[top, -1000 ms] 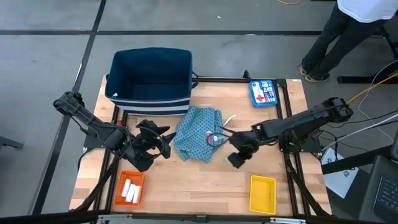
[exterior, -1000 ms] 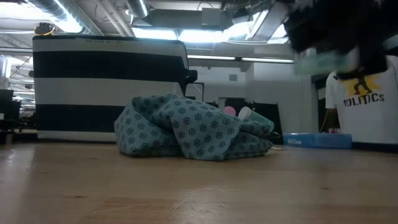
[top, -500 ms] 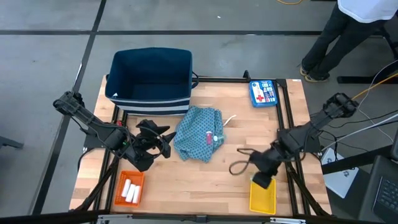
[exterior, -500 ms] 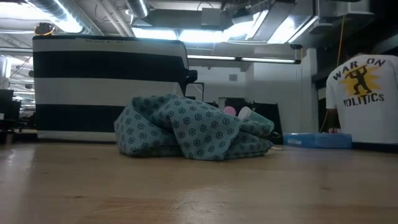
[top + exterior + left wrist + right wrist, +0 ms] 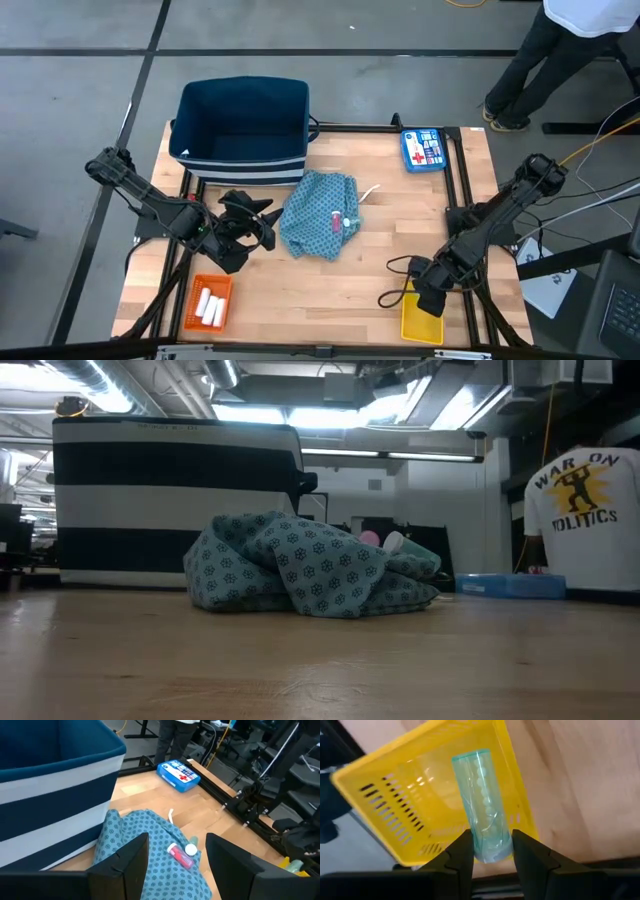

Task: Pick & Place Medicine items
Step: Put the bottom green pill bottle into the yellow bin, then put the green pill bottle into the yellow bin

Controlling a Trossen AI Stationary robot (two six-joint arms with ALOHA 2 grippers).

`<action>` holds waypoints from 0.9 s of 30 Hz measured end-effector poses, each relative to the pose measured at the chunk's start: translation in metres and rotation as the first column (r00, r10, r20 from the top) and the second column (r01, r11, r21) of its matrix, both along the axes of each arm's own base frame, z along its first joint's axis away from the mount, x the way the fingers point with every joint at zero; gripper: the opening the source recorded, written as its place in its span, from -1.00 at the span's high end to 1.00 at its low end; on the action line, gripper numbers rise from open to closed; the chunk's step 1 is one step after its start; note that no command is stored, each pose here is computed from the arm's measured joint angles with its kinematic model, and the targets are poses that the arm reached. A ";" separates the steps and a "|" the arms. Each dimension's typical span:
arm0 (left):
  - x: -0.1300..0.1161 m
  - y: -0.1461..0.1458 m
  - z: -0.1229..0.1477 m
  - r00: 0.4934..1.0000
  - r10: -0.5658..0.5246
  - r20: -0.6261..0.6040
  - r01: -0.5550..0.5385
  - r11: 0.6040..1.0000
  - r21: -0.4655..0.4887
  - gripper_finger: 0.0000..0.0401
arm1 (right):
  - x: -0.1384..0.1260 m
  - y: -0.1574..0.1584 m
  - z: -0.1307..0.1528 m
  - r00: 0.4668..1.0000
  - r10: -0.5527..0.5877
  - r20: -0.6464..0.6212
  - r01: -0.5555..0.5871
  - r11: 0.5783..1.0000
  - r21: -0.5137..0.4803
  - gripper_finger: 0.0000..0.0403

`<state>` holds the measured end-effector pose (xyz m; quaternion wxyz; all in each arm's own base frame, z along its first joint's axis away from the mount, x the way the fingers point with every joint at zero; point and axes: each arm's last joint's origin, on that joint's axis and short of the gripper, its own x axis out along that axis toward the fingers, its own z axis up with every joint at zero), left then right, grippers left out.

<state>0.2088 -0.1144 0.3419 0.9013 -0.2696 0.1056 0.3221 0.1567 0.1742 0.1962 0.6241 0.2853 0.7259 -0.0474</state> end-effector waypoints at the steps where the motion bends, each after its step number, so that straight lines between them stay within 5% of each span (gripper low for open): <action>1: 0.000 0.000 0.000 1.000 -0.001 -0.002 0.001 1.000 -0.003 0.03 | -0.001 -0.001 -0.003 1.000 0.012 0.003 -0.012 1.000 -0.008 0.40; 9: 0.002 0.003 0.000 1.000 0.003 -0.006 -0.004 1.000 -0.007 0.03 | 0.000 -0.005 -0.016 0.999 0.023 0.035 -0.023 1.000 0.003 0.38; 27: 0.002 0.003 0.000 1.000 0.004 -0.003 -0.005 1.000 -0.012 0.03 | -0.002 -0.007 -0.011 1.000 0.023 0.006 -0.024 0.999 0.045 -0.15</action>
